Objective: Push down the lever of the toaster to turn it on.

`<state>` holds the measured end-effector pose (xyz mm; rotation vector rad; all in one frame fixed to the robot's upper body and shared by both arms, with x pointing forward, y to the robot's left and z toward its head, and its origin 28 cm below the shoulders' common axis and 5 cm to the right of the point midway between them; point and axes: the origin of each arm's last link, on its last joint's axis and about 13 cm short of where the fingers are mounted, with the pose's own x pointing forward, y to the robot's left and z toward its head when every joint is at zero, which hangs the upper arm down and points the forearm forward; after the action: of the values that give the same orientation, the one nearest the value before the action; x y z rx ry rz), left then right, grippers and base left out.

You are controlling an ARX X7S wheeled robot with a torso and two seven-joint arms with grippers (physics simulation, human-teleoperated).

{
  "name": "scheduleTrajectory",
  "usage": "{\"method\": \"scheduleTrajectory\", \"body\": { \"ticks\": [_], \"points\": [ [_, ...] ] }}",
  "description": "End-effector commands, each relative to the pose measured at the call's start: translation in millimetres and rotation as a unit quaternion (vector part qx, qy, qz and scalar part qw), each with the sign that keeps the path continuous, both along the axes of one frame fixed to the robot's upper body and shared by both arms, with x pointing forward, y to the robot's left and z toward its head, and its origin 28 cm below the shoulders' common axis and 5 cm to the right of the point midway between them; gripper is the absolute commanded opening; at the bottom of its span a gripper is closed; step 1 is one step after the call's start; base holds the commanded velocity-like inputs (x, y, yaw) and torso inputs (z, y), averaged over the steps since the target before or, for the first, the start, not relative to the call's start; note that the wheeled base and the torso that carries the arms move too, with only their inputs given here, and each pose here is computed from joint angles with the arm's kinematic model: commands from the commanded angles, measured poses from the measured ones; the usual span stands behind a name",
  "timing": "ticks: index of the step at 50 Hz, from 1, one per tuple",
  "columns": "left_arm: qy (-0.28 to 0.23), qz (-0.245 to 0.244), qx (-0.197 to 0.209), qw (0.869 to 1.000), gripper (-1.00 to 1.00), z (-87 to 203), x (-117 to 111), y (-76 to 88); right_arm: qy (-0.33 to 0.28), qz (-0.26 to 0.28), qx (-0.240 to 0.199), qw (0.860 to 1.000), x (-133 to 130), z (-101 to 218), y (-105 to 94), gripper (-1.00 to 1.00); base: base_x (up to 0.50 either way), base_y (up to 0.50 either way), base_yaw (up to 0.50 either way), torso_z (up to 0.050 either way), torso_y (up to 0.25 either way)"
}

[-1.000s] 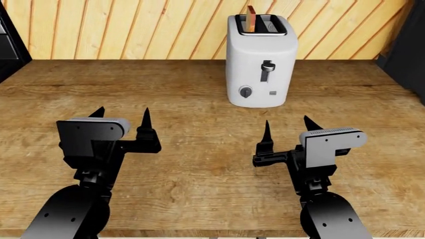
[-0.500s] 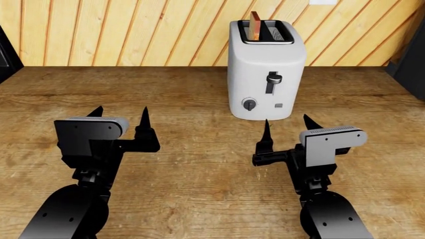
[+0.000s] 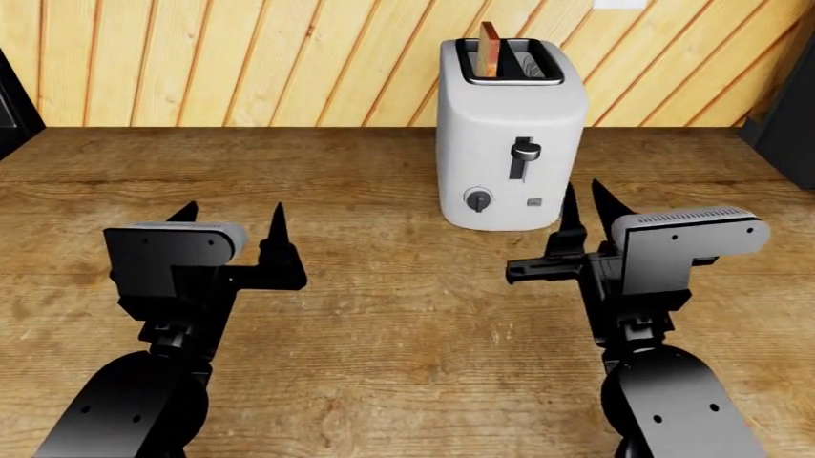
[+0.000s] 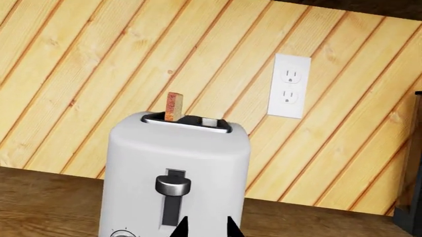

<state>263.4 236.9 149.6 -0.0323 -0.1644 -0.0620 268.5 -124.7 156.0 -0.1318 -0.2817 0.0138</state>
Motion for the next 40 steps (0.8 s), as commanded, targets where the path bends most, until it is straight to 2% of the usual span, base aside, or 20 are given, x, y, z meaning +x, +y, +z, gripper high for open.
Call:
{"method": "scheduleTrajectory", "body": {
  "ticks": [1,11,28,40],
  "points": [
    [0.0,0.0,0.001,1.0,1.0,0,1,-0.3,-0.026,0.001,-0.013,1.0,9,27,0.0,-1.0,0.0,0.0,0.0,0.0,0.0],
    [-0.001,0.0,0.002,1.0,1.0,0,0,0.1,-0.029,0.011,-0.031,0.999,39,51,2.8,-1.0,0.0,0.0,0.0,0.0,0.0],
    [-0.002,0.005,0.003,1.0,1.0,1,1,2.2,0.015,0.039,-0.052,0.998,86,46,13.4,-1.0,0.0,0.0,0.0,0.0,0.0],
    [-0.001,0.01,0.001,1.0,1.0,-1,2,4.5,0.036,0.047,-0.054,0.997,97,40,17.8,-1.0,0.0,0.0,0.0,0.0,0.0]
  ]
}}
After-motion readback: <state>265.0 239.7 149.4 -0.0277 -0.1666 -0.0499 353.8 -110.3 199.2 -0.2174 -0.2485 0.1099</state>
